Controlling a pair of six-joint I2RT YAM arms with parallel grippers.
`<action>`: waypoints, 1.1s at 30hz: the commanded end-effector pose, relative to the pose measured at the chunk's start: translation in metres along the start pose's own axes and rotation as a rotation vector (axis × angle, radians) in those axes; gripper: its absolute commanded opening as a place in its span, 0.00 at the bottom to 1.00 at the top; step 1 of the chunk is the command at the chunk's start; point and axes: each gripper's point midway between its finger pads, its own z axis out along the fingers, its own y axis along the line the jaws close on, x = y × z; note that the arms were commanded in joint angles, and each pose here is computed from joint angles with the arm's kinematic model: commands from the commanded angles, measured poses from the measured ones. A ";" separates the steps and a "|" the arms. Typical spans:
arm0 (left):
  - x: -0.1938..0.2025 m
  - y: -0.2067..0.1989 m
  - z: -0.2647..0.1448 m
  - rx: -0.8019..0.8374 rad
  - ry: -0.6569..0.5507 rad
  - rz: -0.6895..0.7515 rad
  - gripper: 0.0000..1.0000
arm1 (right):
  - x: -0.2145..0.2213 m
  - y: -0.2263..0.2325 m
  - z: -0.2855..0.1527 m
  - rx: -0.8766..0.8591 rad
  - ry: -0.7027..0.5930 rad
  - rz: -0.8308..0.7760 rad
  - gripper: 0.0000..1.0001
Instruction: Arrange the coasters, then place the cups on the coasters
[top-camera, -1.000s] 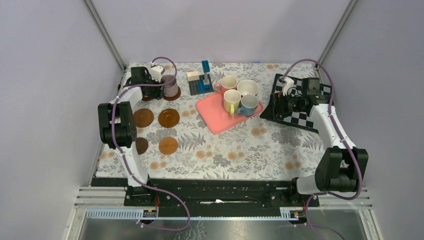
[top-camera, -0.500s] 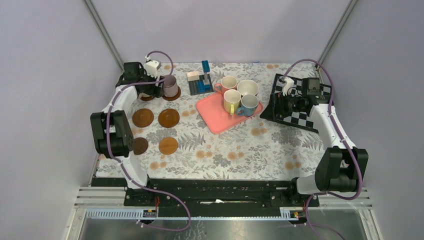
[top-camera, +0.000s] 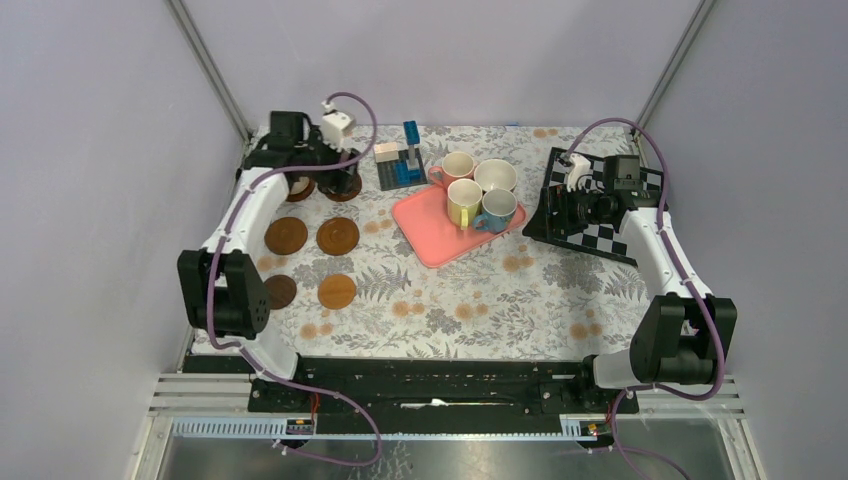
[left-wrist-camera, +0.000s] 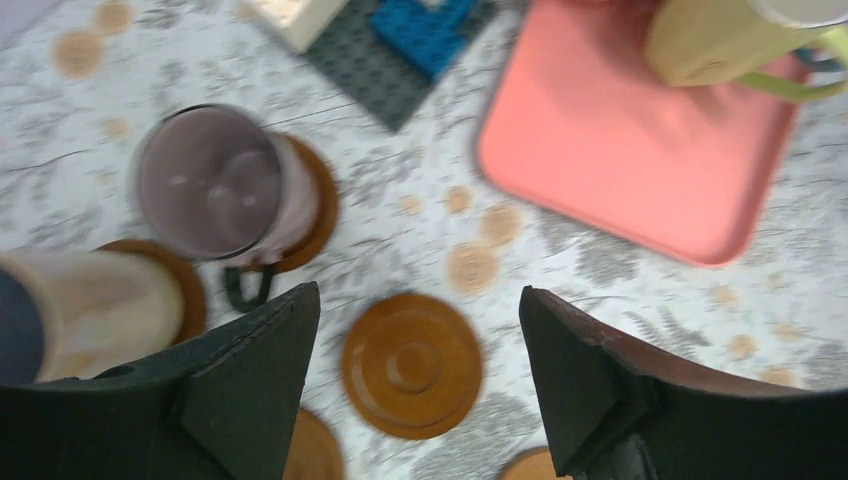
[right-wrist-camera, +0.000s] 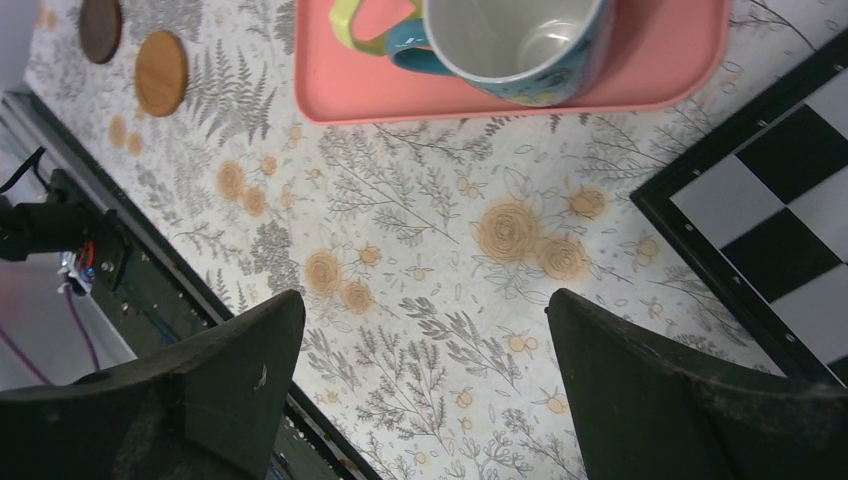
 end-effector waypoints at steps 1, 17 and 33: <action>-0.022 -0.045 0.021 0.030 -0.034 -0.070 0.80 | -0.019 -0.013 -0.014 0.129 -0.040 -0.023 0.98; -0.047 -0.193 0.087 -0.082 -0.108 -0.228 0.93 | -0.014 -0.041 -0.014 0.256 -0.044 0.059 0.98; -0.043 -0.247 0.138 -0.071 -0.075 -0.214 0.86 | -0.008 -0.038 -0.012 0.232 -0.033 0.051 0.98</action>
